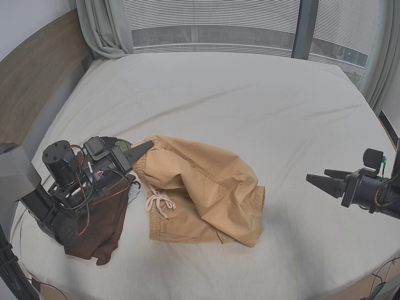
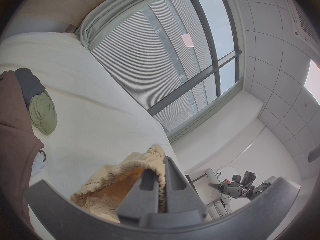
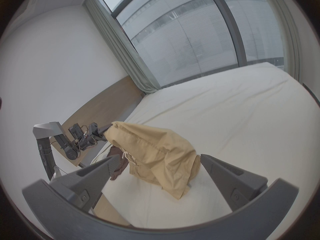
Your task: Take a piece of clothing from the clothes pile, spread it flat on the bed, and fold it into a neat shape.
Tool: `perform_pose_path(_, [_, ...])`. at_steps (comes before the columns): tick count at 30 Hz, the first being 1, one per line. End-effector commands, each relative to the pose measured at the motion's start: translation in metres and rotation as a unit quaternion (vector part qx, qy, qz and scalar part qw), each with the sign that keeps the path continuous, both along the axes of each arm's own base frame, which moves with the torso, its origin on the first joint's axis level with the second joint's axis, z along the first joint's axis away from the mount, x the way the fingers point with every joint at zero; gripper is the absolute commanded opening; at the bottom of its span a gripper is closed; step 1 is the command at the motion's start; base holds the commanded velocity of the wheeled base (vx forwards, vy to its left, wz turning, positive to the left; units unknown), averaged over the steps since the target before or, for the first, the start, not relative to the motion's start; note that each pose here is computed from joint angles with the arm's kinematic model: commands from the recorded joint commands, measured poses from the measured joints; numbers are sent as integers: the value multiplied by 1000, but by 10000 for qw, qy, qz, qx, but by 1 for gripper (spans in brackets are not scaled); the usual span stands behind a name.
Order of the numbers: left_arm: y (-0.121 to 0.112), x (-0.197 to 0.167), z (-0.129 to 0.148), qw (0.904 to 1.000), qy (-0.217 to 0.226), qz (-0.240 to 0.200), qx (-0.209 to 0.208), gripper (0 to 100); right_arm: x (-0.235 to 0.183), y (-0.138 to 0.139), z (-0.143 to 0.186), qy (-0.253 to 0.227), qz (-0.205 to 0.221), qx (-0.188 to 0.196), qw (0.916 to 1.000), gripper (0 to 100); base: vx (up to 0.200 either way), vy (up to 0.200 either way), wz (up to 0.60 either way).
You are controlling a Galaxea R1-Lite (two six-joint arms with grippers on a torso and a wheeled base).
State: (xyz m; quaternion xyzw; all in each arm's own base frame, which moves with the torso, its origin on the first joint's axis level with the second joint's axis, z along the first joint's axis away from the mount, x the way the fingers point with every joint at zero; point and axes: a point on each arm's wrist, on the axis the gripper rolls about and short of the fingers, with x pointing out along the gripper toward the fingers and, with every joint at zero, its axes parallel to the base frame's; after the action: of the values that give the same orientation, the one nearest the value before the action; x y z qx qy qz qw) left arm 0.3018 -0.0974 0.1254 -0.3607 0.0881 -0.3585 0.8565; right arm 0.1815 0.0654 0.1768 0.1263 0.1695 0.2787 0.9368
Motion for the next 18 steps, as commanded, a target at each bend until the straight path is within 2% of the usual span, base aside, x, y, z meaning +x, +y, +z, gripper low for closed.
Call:
perform_pose_path(1, [1, 2, -5, 10000, 65, 32, 29, 0, 19, 7, -35, 693, 39, -107, 9975, 100, 0, 0, 0])
perform_pose_path(12, [1, 2, -5, 10000, 57, 34, 47, 0, 33, 13, -59, 1041, 42, -36, 9946, 100, 0, 0, 0])
perform_pose_path(18, [1, 1, -5, 9996, -133, 55, 262, 0, 43, 21, -83, 1207, 72, 19, 9927, 100, 0, 0, 0])
